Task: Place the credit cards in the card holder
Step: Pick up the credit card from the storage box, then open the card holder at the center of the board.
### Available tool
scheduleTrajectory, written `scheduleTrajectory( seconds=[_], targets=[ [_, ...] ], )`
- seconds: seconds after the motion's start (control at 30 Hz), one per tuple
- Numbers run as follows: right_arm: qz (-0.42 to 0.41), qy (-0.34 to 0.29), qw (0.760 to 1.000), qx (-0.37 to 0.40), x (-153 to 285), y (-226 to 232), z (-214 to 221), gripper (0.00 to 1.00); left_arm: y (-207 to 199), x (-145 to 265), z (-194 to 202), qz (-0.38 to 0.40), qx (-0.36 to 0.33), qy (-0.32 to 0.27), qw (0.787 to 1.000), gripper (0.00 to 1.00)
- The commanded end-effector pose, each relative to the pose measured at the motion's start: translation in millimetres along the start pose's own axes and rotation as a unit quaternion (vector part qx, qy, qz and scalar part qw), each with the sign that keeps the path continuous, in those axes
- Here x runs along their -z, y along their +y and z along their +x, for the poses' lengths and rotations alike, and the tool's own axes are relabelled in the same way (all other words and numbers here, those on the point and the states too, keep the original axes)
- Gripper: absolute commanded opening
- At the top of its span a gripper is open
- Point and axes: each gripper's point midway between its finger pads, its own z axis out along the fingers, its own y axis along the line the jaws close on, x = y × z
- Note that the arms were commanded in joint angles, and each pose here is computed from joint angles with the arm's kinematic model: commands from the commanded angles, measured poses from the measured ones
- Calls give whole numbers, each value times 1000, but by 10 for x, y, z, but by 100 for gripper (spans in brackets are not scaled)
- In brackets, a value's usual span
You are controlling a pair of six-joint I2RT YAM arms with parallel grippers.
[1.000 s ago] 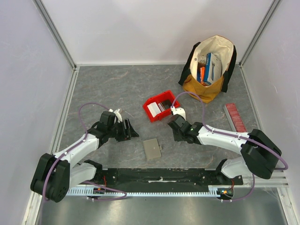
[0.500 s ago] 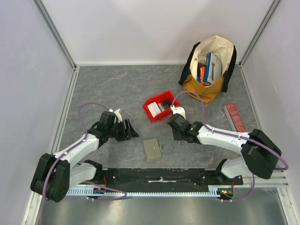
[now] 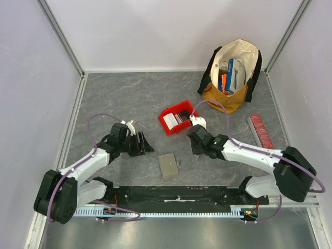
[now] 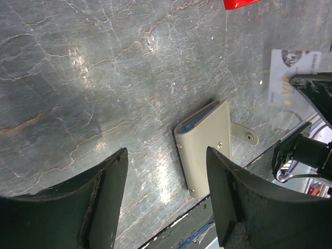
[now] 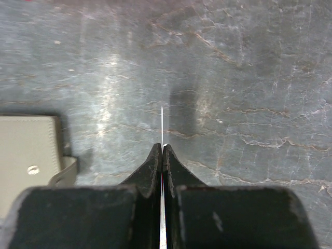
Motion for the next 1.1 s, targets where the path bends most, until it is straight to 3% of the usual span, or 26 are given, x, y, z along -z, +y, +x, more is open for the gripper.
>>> scheduleTrajectory(
  seconds=[0.0, 0.13, 0.23, 0.3, 0.37, 0.5, 0.9, 1.07],
  targets=[
    [-95, -70, 993, -22, 419, 304, -483, 0, -132, 55, -141, 19, -26, -24, 999, 65],
    [-193, -87, 977, -40, 694, 618, -599, 0, -136, 105, -164, 15, -18, -42, 999, 62],
    [-236, -91, 965, -67, 783, 812, -615, 0, -148, 125, -144, 19, -13, -45, 999, 53],
    [-257, -88, 959, -81, 803, 951, -585, 0, -135, 131, -114, 19, -9, -45, 999, 40],
    [-271, -83, 955, -87, 798, 1075, -544, 0, -126, 131, -63, 21, -6, -41, 999, 18],
    [-253, -70, 961, -87, 698, 1196, -425, 0, -100, 131, 13, 19, -1, -36, 999, 2],
    [-143, -38, 987, -58, 344, 881, -36, 0, -189, 47, 210, -11, -30, -19, 999, 2],
    [-134, -24, 989, -51, 271, 832, 75, 0, -265, -51, 299, -17, -42, 1, 999, 2]
  ],
)
